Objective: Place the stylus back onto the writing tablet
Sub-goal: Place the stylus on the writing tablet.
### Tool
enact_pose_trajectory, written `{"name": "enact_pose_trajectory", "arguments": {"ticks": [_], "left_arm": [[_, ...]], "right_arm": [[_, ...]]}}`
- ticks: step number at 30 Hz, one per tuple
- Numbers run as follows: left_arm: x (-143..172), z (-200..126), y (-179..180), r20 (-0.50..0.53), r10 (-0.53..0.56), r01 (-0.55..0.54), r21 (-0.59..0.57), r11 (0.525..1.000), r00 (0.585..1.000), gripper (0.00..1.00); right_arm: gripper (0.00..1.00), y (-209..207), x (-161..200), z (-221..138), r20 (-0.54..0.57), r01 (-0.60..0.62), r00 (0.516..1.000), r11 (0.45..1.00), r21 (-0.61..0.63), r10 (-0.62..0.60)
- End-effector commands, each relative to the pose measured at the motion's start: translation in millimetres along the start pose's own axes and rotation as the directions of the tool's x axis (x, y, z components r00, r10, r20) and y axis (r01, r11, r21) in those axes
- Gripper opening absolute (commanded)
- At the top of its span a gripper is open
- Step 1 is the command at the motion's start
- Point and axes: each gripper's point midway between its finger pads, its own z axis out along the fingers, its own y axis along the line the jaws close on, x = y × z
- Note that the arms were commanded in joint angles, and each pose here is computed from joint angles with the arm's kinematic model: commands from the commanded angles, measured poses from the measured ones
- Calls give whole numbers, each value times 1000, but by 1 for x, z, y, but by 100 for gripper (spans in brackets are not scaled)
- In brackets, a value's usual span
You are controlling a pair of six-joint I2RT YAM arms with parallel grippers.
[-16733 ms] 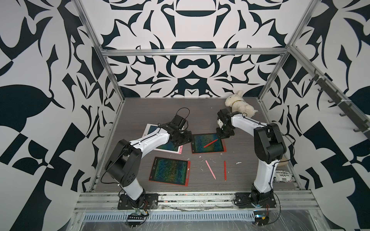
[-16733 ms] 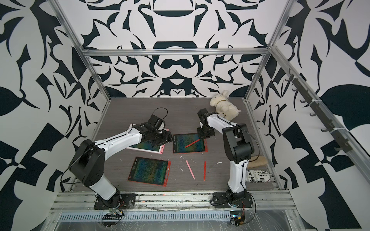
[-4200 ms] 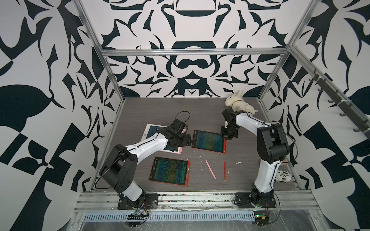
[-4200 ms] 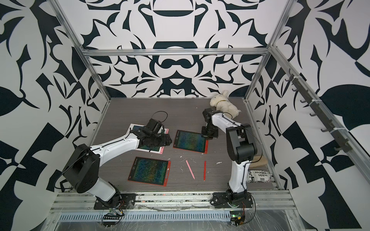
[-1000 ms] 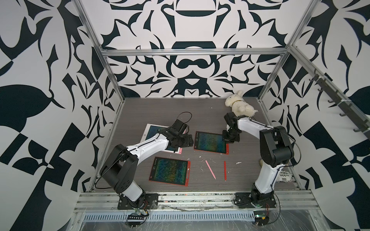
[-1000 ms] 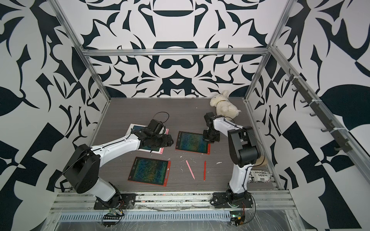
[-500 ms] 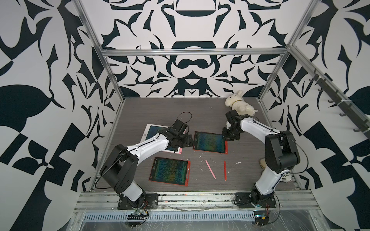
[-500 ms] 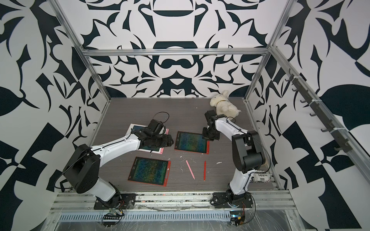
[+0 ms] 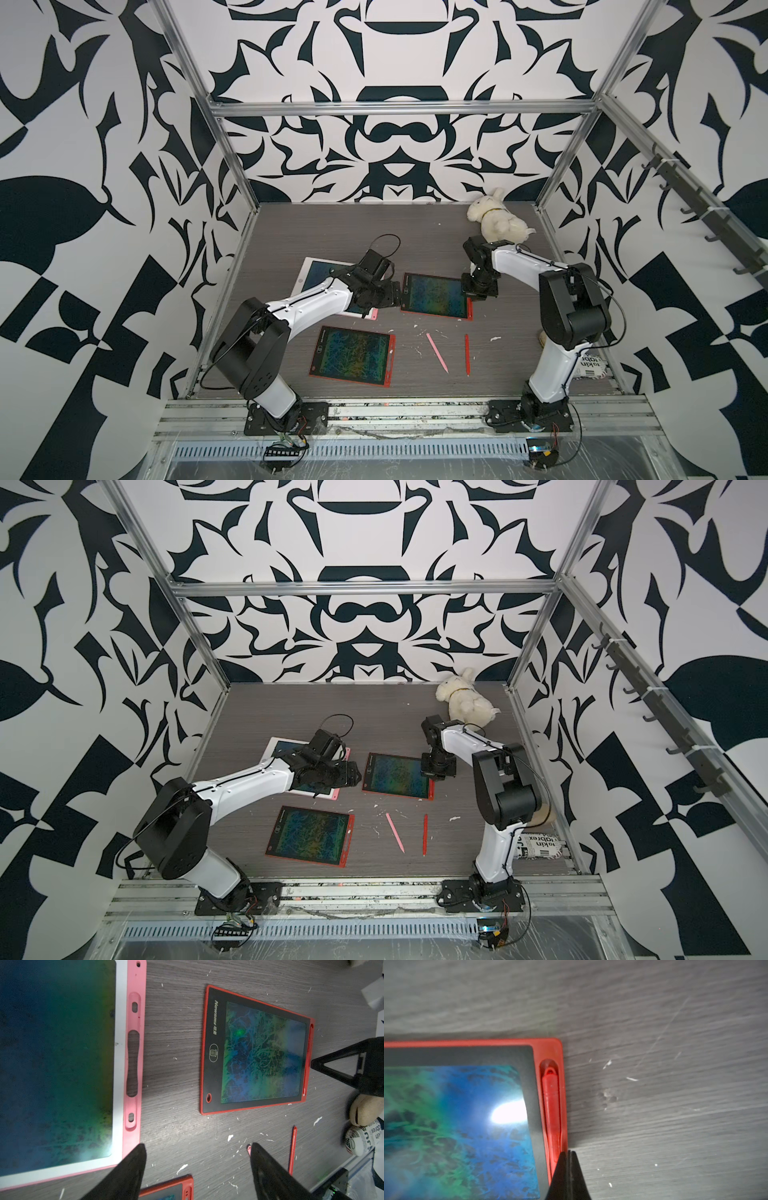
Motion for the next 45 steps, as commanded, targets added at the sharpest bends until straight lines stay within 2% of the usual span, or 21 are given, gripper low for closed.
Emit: {"name": "enact_pose_trajectory", "arguments": {"ticks": [1, 15, 24, 30, 35, 45], "left_arm": [[-4, 0, -7, -3, 8, -8, 12, 1000, 1000, 81], [-4, 3, -7, -9, 9, -9, 10, 1000, 1000, 81], [-4, 4, -7, -10, 8, -8, 9, 1000, 1000, 81], [-3, 3, -7, -11, 7, -7, 9, 1000, 1000, 81], [-4, 2, -8, -8, 8, -8, 13, 1000, 1000, 81], [-1, 2, -6, -11, 8, -8, 7, 1000, 1000, 81]], "right_arm": [[0, 1, -3, -9, 18, 5, 1000, 1000, 25, -6], [0, -4, -5, -22, 42, -20, 999, 999, 51, 18], [6, 7, -4, -29, 48, -17, 999, 1000, 1, 16], [15, 13, 0, -25, 40, -10, 999, 1000, -12, 10], [16, 14, 1, -18, 28, -8, 1000, 1000, -2, 8], [0, 11, -7, 1, 12, 16, 1000, 999, 44, -17]]}}
